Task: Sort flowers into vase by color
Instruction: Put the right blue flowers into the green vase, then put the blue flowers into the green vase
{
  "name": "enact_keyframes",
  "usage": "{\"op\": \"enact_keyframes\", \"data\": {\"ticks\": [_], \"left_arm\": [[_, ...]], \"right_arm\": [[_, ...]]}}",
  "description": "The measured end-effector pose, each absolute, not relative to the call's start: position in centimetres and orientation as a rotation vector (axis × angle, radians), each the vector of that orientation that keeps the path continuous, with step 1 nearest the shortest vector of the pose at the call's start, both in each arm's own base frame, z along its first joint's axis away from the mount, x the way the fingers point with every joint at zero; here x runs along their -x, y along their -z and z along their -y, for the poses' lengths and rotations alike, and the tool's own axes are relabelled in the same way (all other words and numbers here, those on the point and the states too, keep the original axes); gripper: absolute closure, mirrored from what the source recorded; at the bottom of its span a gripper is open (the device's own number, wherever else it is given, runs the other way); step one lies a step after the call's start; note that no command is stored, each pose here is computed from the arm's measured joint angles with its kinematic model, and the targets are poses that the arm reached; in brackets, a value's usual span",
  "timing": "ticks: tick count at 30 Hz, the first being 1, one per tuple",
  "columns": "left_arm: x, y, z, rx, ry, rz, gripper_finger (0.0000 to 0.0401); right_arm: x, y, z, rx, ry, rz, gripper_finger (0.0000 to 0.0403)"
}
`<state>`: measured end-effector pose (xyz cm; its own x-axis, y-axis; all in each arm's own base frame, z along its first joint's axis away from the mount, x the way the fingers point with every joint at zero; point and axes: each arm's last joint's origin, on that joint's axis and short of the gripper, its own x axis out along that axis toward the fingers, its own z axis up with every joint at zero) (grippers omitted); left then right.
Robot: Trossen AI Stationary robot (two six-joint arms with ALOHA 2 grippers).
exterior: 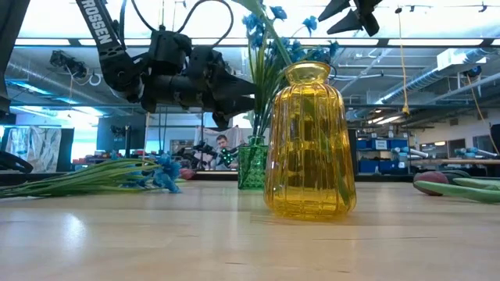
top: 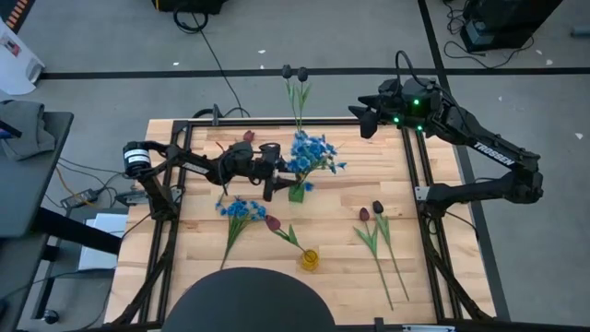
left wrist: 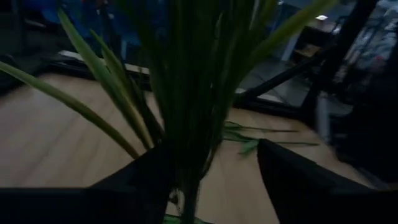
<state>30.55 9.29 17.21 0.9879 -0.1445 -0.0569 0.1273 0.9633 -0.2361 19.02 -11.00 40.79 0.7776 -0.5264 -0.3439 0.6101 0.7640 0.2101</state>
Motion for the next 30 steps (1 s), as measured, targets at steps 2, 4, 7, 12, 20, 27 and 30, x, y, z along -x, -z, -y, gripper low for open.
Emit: {"op": "enact_keyframes", "data": {"ticks": [2,4,7,12,20,27,30], "left_arm": [[-30.5,-17.3,-9.5,0.271,0.164,-0.074,0.0147],[-30.3,-17.3,-9.9,0.321,0.189,-0.081,0.0128],[-29.8,-17.3,-10.8,0.390,0.251,-0.097,0.0103],[-28.8,-17.3,-12.5,0.519,0.318,-0.131,0.0088],[-27.6,-17.2,-14.4,0.739,0.325,-0.181,0.0122],[-27.5,-16.7,-14.6,0.911,0.287,-0.243,0.0160],[-27.3,-15.9,-14.6,1.009,0.242,-0.309,0.0166]], "right_arm": [[-19.0,-40.8,11.0,-0.319,0.626,-0.272,0.0163],[-18.9,-40.9,10.9,-0.319,0.625,-0.270,0.0163],[-18.7,-41.0,10.8,-0.315,0.624,-0.263,0.0163],[-18.2,-41.4,10.5,-0.308,0.622,-0.244,0.0163],[-17.2,-42.1,10.0,-0.297,0.619,-0.210,0.0163],[-16.9,-42.2,9.8,-0.296,0.618,-0.202,0.0163],[-16.9,-42.2,9.8,-0.296,0.618,-0.205,0.0163]]}}
